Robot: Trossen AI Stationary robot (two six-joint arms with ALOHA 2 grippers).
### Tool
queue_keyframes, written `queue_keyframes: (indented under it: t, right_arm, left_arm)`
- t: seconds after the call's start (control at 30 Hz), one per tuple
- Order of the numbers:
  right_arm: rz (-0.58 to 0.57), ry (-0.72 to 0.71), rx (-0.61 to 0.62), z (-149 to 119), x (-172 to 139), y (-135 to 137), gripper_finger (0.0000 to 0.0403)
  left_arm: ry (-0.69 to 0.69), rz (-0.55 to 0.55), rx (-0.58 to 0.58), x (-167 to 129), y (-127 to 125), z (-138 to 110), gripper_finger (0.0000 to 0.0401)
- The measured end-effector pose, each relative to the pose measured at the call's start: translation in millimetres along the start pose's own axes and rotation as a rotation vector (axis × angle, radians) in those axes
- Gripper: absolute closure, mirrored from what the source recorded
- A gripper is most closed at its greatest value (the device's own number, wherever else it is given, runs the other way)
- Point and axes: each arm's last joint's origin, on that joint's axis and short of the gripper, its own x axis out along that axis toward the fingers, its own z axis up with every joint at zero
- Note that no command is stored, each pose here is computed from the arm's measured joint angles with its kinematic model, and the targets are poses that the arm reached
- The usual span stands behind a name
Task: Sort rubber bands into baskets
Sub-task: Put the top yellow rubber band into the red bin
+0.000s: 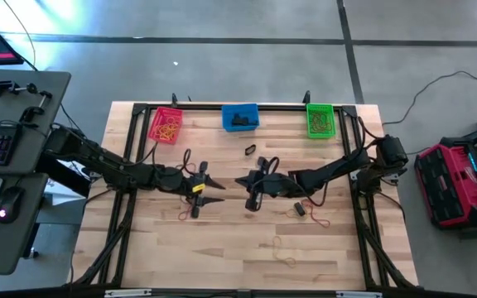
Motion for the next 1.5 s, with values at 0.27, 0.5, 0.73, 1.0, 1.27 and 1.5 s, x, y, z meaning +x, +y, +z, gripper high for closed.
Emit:
queue_keyframes:
  t: [0.27, 0.5, 0.73, 1.0, 1.27, 1.5]
  right_arm:
    - [0.016, -0.024, -0.044, 2, 0, 1, 0.0403]
    - [0.041, -0.059, -0.084, 5, -4, 9, 0.0403]
    - [0.061, -0.1, -0.113, 8, -6, 14, 0.0403]
    - [0.092, -0.131, -0.122, 10, -11, 24, 0.0403]
    - [0.098, -0.163, -0.139, 13, -12, 26, 0.0403]
    - [0.106, -0.173, -0.136, 14, -13, 26, 0.0403]
  left_arm:
    - [0.001, 0.009, 0.008, 0, 0, 0, 0.0232]
    - [0.006, -0.01, 0.003, 3, 0, 8, 0.0232]
    - [0.031, -0.005, 0.028, 4, 2, 8, 0.0233]
    - [0.047, 0.04, -0.077, 4, 6, 6, 0.0233]
    - [0.032, 0.036, -0.181, 4, 9, 7, 0.0233]
    - [0.03, 0.031, -0.189, 4, 10, 8, 0.0234]
